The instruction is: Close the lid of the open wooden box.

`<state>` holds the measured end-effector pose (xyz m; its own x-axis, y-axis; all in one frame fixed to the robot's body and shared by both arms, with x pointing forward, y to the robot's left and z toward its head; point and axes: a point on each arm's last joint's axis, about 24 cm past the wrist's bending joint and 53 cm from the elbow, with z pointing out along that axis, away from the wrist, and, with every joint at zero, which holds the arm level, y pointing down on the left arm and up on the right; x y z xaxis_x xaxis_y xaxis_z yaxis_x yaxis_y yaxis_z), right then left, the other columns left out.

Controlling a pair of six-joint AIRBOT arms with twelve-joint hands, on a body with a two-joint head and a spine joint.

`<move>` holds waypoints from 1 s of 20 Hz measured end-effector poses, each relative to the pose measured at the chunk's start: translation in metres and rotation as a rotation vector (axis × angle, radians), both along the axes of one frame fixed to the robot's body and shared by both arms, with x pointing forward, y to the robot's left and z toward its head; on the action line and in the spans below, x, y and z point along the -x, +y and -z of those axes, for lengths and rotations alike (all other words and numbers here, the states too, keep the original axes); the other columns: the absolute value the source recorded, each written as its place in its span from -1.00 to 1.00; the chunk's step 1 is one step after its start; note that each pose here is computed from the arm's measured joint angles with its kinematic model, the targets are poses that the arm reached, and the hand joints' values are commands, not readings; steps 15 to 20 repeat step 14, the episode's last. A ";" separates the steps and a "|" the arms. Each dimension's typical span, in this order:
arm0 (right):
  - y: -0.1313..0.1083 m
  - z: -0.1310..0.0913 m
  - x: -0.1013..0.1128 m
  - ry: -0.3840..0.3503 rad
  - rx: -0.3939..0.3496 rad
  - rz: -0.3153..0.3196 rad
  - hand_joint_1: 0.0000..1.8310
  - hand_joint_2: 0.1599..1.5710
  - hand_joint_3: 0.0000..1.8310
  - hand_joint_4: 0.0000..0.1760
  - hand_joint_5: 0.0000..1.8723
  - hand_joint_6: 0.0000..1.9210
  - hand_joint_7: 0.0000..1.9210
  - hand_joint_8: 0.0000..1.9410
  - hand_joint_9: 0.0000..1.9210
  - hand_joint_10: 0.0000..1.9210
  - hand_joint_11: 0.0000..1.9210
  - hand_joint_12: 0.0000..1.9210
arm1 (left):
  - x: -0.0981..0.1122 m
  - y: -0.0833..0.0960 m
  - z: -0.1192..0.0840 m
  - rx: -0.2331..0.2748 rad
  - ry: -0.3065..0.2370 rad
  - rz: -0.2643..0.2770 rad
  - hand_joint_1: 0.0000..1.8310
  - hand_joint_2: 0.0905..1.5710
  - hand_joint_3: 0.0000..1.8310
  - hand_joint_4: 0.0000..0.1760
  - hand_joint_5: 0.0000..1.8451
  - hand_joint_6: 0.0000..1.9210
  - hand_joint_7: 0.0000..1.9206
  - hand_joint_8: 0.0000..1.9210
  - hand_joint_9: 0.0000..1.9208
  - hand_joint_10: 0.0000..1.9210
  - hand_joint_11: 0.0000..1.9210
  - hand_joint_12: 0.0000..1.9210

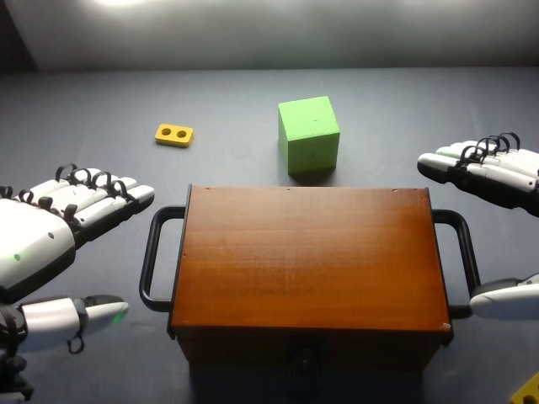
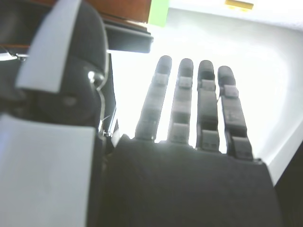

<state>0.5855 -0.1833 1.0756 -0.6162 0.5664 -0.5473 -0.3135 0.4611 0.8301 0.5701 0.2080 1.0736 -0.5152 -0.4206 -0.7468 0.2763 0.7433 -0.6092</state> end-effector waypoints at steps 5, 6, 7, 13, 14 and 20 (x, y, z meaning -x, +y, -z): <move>-0.010 -0.017 -0.005 -0.032 -0.029 0.033 -0.60 0.28 -0.98 0.82 -1.00 -1.00 -1.00 -1.00 -1.00 -1.00 -1.00 -1.00 | -0.008 0.007 -0.022 0.049 -0.069 -0.038 -0.48 0.57 -1.00 -1.00 -0.99 -1.00 -1.00 -1.00 -1.00 -1.00 -1.00 -1.00; -0.015 -0.030 -0.010 -0.065 -0.072 0.062 -0.64 0.33 -0.97 0.96 -1.00 -1.00 -1.00 -1.00 -1.00 -1.00 -1.00 -1.00 | -0.013 0.009 -0.038 0.089 -0.120 -0.056 -0.42 0.58 -1.00 -1.00 -1.00 -1.00 -1.00 -1.00 -1.00 -1.00 -1.00 -1.00; -0.019 -0.040 -0.012 -0.091 -0.098 0.075 -0.65 0.37 -0.99 0.99 -1.00 -1.00 -1.00 -1.00 -1.00 -1.00 -1.00 -1.00 | -0.017 0.010 -0.051 0.117 -0.161 -0.068 -0.36 0.58 -1.00 -1.00 -1.00 -1.00 -1.00 -1.00 -1.00 -1.00 -1.00 -1.00; -0.028 -0.085 -0.013 -0.225 -0.230 0.101 -0.60 0.43 -1.00 0.06 -0.96 -1.00 -0.92 -0.99 -0.92 -0.99 -0.91 -0.97 | -0.019 0.009 -0.107 0.258 -0.344 -0.071 -0.57 0.54 -1.00 -1.00 -0.97 -0.99 -1.00 -1.00 -1.00 -1.00 -1.00 -1.00; -0.030 -0.093 -0.012 -0.253 -0.252 0.103 -0.52 0.48 -0.99 -0.07 -0.91 -0.98 -0.89 -0.99 -0.90 -0.99 -0.87 -0.96 | -0.017 0.010 -0.118 0.287 -0.379 -0.072 -0.44 0.56 -1.00 -1.00 -0.98 -0.99 -1.00 -1.00 -1.00 -1.00 -1.00 -1.00; -0.030 -0.093 -0.012 -0.253 -0.252 0.103 -0.52 0.48 -0.99 -0.07 -0.91 -0.98 -0.89 -0.99 -0.90 -0.99 -0.87 -0.96 | -0.017 0.010 -0.118 0.287 -0.379 -0.072 -0.44 0.56 -1.00 -1.00 -0.98 -0.99 -1.00 -1.00 -1.00 -1.00 -1.00 -1.00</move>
